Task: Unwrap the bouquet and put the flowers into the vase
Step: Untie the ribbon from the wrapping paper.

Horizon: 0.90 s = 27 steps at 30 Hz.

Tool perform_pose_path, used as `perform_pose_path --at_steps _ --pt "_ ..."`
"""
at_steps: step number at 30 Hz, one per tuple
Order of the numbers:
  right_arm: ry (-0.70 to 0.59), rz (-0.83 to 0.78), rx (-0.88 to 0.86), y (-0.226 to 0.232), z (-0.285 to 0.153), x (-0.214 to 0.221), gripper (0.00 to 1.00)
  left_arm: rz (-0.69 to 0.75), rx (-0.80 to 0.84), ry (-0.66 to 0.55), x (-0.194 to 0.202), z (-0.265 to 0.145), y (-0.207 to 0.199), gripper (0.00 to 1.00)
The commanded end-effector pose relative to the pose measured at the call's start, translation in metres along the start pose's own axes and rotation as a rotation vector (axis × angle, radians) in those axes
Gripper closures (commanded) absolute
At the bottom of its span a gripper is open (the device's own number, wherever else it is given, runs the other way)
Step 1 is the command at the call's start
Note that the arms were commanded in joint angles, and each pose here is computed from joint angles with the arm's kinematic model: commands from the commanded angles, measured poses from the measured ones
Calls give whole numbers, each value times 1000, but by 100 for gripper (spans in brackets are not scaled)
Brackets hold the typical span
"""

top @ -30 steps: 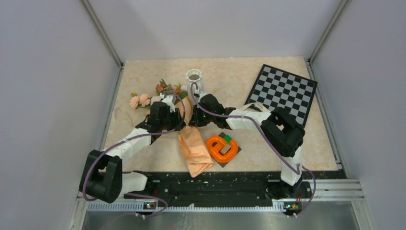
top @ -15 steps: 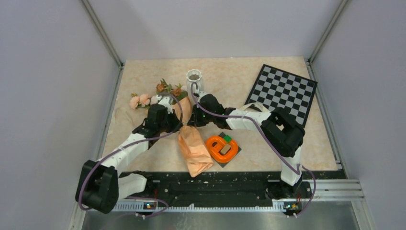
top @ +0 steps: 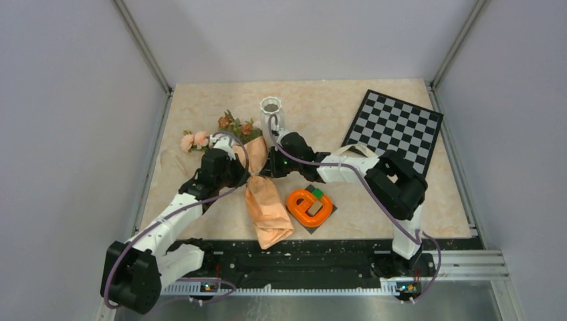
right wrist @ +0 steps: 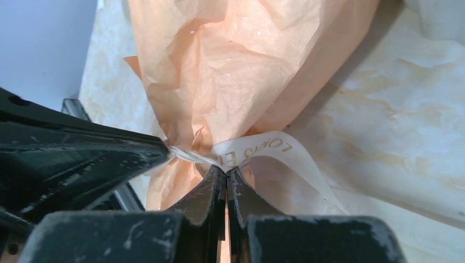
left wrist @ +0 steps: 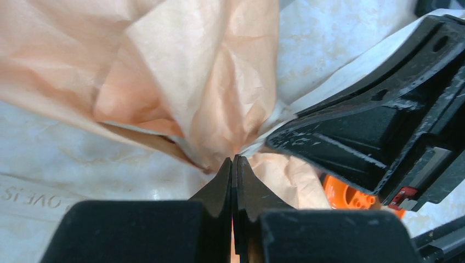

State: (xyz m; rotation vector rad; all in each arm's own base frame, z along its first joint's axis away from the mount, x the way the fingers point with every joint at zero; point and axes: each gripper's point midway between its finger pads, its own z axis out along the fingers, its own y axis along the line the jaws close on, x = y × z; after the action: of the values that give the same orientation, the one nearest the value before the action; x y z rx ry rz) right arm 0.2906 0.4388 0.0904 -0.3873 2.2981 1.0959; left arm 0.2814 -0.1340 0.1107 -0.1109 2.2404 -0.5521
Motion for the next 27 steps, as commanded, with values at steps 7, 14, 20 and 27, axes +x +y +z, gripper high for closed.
perform_pose_path --at_steps 7,14,20,27 --pt "-67 12 98 -25 -16 -17 100 -50 -191 18 9 -12 38 100" --pt "-67 -9 48 -16 -17 -18 100 -29 -45 31 7 -12 12 99" --pt "-107 -71 65 -12 -34 -29 71 11 68 32 -1 -14 -11 62" --pt "-173 -260 18 0 -60 -40 54 -105 -37 21 -5 -7 3 52"
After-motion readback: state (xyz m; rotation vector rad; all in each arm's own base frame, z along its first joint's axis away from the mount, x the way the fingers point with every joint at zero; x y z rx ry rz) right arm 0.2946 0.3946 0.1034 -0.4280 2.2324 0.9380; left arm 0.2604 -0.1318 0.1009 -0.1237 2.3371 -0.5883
